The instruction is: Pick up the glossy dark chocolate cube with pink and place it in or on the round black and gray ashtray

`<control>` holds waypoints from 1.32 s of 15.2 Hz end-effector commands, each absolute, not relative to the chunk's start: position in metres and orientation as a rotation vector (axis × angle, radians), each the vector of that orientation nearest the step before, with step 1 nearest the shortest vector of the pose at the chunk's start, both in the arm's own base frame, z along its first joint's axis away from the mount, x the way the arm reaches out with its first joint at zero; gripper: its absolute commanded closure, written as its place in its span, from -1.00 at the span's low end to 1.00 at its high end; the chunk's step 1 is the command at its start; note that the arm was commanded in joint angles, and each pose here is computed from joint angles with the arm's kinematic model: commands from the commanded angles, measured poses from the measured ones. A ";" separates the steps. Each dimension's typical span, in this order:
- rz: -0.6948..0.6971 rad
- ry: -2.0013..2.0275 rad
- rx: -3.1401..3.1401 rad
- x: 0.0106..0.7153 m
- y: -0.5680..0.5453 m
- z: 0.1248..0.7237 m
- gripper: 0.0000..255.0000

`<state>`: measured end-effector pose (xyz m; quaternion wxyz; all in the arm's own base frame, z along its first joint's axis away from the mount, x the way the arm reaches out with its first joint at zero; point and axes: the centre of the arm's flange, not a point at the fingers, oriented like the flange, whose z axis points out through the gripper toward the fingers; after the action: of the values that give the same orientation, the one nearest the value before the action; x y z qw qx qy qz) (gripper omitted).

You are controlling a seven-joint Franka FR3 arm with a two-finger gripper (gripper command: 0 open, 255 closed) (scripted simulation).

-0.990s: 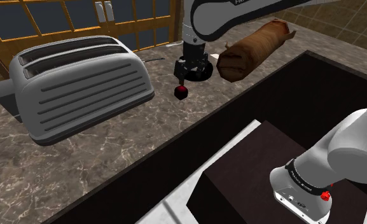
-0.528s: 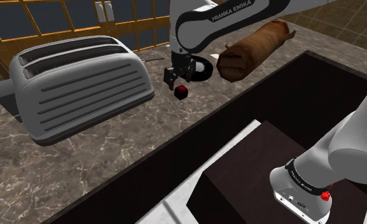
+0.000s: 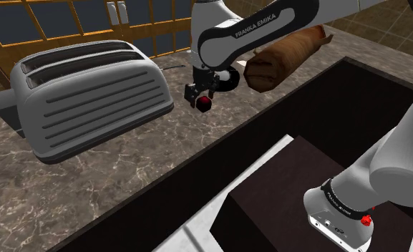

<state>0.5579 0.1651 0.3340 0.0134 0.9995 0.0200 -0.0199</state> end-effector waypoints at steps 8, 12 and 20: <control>-0.062 0.062 3.114 0.558 0.165 0.334 1.00; -0.062 0.062 3.114 0.558 0.165 0.334 1.00; -0.062 0.062 3.114 0.558 0.165 0.365 1.00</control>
<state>0.5581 0.1653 0.3604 0.0134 0.9995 0.0200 -0.0197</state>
